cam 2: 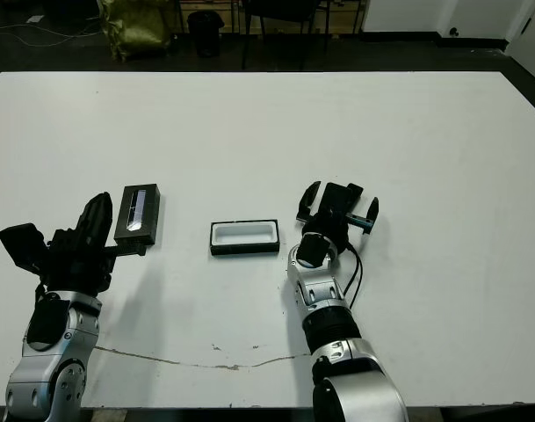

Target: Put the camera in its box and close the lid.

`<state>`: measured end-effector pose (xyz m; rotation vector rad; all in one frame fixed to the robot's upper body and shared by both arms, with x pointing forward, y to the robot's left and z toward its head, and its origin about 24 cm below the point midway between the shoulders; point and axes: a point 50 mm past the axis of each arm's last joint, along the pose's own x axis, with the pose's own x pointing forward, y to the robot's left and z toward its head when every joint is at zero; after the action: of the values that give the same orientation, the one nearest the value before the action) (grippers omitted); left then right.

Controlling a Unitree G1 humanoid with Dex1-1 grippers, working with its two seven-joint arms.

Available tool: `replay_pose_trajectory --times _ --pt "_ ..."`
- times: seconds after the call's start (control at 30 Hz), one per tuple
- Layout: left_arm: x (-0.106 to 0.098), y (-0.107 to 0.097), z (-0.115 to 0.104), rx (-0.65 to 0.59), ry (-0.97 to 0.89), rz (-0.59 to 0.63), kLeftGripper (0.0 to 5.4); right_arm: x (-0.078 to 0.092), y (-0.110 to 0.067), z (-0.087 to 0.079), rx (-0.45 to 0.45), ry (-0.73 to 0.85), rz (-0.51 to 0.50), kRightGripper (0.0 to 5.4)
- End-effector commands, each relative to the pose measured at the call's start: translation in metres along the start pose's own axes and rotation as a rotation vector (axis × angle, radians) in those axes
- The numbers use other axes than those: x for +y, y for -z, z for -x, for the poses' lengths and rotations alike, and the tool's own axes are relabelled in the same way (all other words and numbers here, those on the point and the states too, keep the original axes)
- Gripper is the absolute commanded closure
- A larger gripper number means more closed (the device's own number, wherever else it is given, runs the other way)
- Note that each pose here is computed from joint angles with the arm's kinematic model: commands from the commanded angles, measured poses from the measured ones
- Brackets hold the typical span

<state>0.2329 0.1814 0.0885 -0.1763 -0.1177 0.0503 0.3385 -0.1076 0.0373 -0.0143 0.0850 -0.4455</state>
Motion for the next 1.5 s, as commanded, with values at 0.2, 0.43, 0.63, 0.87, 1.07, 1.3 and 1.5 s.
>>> replay_pose_trajectory --times 0.2,0.43,0.63,0.87,1.07,1.3,1.5 --pt "0.005 0.002 0.002 0.037 -0.006 -0.037 5.4 0.028 0.023 0.023 0.198 -0.02 -0.087 0.27" --pt "0.004 -0.001 0.002 0.047 0.005 -0.055 5.4 0.026 0.034 0.023 0.322 -0.004 -0.077 1.82" --pt "-0.001 -0.001 0.001 0.062 0.022 -0.074 5.4 0.029 0.039 0.03 0.363 -0.015 -0.039 3.17" --pt "-0.002 -0.001 0.002 0.071 0.021 -0.076 5.4 0.033 0.04 0.034 0.383 -0.008 -0.053 4.38" --pt "0.0 -0.002 0.002 0.069 0.021 -0.071 5.4 0.032 0.044 0.036 0.421 0.0 -0.115 4.54" --pt "-0.001 -0.002 0.002 0.076 0.021 -0.071 5.4 0.027 0.046 0.033 0.431 -0.017 -0.084 4.55" --pt "-0.001 0.0 0.003 0.084 0.014 -0.077 5.4 0.014 0.036 0.031 0.307 -0.081 -0.1 4.55"
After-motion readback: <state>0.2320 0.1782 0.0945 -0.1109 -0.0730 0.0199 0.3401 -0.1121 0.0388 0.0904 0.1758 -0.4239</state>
